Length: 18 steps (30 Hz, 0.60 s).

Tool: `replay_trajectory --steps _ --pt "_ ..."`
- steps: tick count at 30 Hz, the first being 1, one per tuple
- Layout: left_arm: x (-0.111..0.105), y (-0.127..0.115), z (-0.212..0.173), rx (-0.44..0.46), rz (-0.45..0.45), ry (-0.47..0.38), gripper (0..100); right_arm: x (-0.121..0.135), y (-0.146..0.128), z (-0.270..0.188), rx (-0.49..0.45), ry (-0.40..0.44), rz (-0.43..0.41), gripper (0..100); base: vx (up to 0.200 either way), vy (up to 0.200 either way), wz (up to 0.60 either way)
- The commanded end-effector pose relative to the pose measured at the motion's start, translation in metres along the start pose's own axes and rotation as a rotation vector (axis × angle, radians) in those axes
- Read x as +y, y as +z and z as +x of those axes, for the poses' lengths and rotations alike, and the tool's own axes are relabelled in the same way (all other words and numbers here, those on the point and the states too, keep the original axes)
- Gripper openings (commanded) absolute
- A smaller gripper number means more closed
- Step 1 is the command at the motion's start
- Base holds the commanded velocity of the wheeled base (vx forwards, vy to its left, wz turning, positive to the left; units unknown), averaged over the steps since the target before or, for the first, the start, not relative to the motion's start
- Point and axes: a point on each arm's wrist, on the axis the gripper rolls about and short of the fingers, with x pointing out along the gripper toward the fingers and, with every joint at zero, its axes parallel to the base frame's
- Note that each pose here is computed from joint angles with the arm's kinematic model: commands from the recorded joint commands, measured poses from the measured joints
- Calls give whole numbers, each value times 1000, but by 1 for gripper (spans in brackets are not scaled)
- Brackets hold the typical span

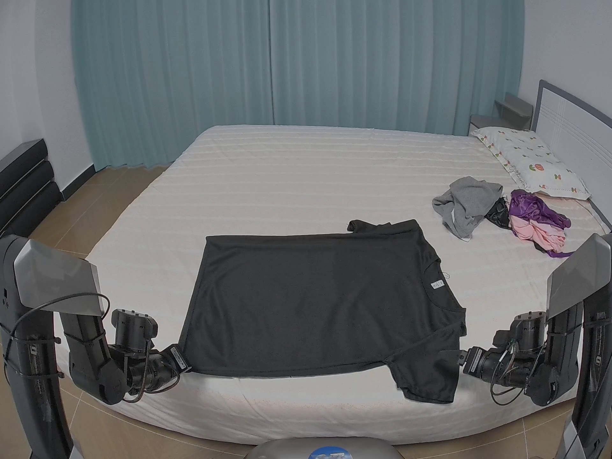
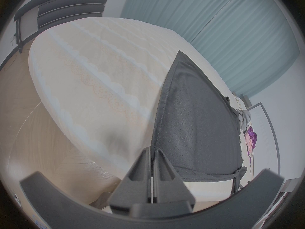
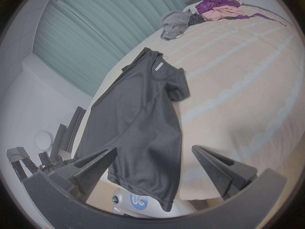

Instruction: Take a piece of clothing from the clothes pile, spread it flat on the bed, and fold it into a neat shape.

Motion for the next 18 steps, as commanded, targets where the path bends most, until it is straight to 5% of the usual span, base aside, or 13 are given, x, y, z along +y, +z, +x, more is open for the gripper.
replay_trajectory --steps 1,16,17,18 --pt "0 0 0 -1 0 0 0 -3 -14 7 57 -12 -5 100 0 0 0" --pt "0 0 0 -1 0 0 0 3 -14 14 56 16 -27 100 0 0 0" --pt "0 0 0 -1 0 0 0 5 -13 16 55 21 -30 0 0 0 0" --pt "0 0 0 -1 0 0 0 5 -14 15 56 20 -30 0 0 0 0"
